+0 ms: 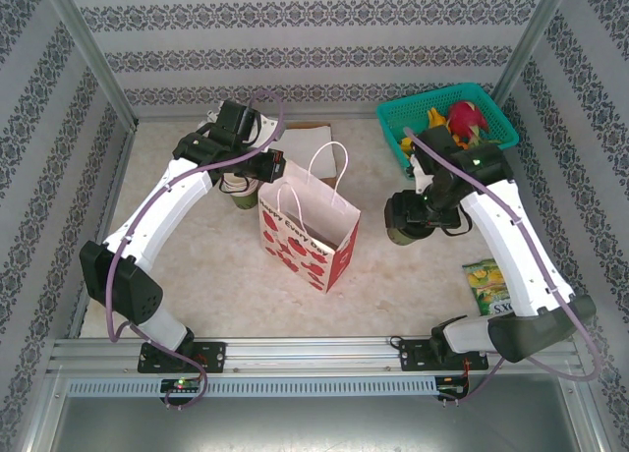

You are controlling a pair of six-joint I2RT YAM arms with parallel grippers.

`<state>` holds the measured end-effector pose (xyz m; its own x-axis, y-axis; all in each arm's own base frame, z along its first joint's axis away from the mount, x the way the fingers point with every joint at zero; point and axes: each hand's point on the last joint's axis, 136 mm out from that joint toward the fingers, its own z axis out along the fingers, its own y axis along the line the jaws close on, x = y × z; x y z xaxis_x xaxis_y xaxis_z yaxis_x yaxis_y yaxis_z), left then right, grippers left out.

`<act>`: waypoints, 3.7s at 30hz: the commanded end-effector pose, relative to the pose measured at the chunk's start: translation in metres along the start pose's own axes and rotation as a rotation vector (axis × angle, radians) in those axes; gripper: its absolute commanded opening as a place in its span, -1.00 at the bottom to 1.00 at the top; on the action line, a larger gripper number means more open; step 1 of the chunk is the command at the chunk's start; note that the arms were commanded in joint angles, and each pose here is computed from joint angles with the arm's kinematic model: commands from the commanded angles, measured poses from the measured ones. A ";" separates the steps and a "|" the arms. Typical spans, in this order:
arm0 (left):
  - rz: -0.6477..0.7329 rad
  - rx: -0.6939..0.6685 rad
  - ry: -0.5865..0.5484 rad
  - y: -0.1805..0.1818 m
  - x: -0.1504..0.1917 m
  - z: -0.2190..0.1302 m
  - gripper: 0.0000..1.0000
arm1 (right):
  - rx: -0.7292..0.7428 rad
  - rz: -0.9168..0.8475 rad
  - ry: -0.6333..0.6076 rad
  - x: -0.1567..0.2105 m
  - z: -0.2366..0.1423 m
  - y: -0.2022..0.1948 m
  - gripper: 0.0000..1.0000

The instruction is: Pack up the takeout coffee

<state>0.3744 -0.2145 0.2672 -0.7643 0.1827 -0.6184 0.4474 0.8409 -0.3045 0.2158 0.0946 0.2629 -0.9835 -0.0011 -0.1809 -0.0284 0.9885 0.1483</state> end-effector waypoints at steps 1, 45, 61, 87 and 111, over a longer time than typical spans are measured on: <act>0.002 0.030 -0.043 -0.011 -0.009 -0.003 -1.00 | 0.076 0.051 0.095 0.023 -0.016 -0.015 0.29; -0.037 0.050 -0.059 -0.017 -0.011 -0.004 -1.00 | -0.446 -0.373 -0.017 -0.012 -0.029 0.186 0.21; -0.030 0.050 -0.061 -0.017 -0.012 -0.005 -1.00 | -0.430 -0.328 0.016 -0.017 -0.004 0.178 0.23; -0.031 0.047 -0.069 -0.017 -0.016 -0.006 -1.00 | -0.171 -0.428 0.025 -0.019 0.029 0.159 0.23; 0.006 0.098 -0.066 -0.027 -0.017 -0.004 -1.00 | -0.055 -0.539 0.109 -0.014 0.051 0.152 0.23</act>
<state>0.3746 -0.2267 0.2719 -0.7754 0.1291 -0.6181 0.4309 0.8237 -0.3685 0.2369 0.2623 0.2483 -0.8610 -0.4679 -0.1993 -0.5025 0.8432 0.1911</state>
